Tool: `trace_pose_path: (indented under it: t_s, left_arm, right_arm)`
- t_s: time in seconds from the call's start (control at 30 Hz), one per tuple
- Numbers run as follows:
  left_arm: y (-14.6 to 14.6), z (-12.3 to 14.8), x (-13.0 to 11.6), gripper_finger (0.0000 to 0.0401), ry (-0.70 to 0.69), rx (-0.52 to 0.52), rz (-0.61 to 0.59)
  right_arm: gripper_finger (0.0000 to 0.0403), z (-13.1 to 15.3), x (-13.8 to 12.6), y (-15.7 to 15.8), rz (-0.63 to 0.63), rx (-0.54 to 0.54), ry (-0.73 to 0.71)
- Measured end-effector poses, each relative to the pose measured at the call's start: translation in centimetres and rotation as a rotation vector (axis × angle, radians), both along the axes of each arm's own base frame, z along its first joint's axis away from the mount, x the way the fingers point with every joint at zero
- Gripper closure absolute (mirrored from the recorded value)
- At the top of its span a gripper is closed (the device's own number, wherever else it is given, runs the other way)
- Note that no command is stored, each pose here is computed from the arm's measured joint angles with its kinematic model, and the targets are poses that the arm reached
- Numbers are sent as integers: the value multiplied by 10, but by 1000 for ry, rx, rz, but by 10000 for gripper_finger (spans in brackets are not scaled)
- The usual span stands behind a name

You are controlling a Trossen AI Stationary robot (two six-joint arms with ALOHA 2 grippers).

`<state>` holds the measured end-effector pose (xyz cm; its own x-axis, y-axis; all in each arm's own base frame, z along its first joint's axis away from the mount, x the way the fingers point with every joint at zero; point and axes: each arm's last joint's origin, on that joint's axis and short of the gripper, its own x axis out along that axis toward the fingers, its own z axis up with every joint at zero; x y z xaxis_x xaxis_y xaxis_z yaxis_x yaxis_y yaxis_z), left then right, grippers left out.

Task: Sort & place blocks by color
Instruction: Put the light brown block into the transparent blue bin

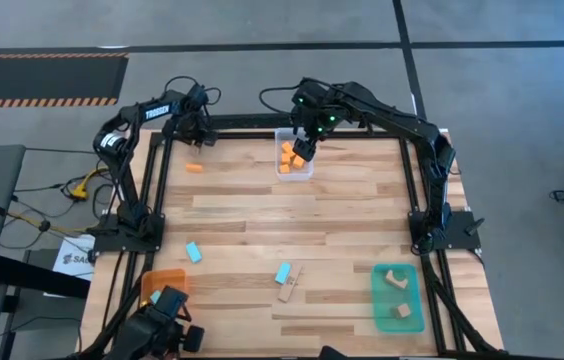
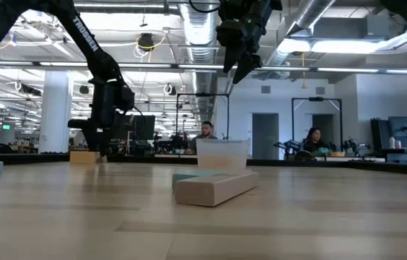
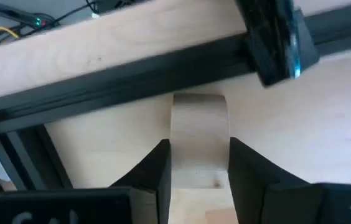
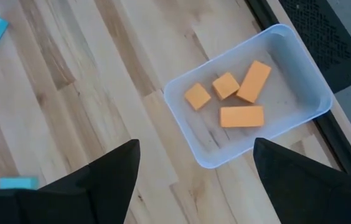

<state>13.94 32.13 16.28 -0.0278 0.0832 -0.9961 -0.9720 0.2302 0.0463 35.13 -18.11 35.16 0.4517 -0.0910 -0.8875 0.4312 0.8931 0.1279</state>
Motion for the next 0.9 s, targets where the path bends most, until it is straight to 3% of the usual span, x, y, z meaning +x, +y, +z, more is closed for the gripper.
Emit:
trace_pose_path:
  t_s: [0.23,0.43,0.57,0.7,0.8,0.9]
  left_arm:
    - [-17,24,-2,302,9,-38,-79]
    - [-48,79,3,289,-54,89,-177]
    - [-84,118,9,301,-290,157,-309]
    - [-122,143,18,296,-700,168,-523]
    - [-149,152,26,291,-972,179,-669]
    - [-174,150,37,293,-1089,200,-769]
  right_arm:
    - [74,-1,-3,1,0,15,29]
    - [80,16,-32,7,-18,43,97]
    - [81,42,-57,28,-27,50,86]
    - [81,61,-85,60,-73,90,65]
    - [81,66,-105,90,-126,149,68]
    - [81,64,-123,123,-206,230,80]
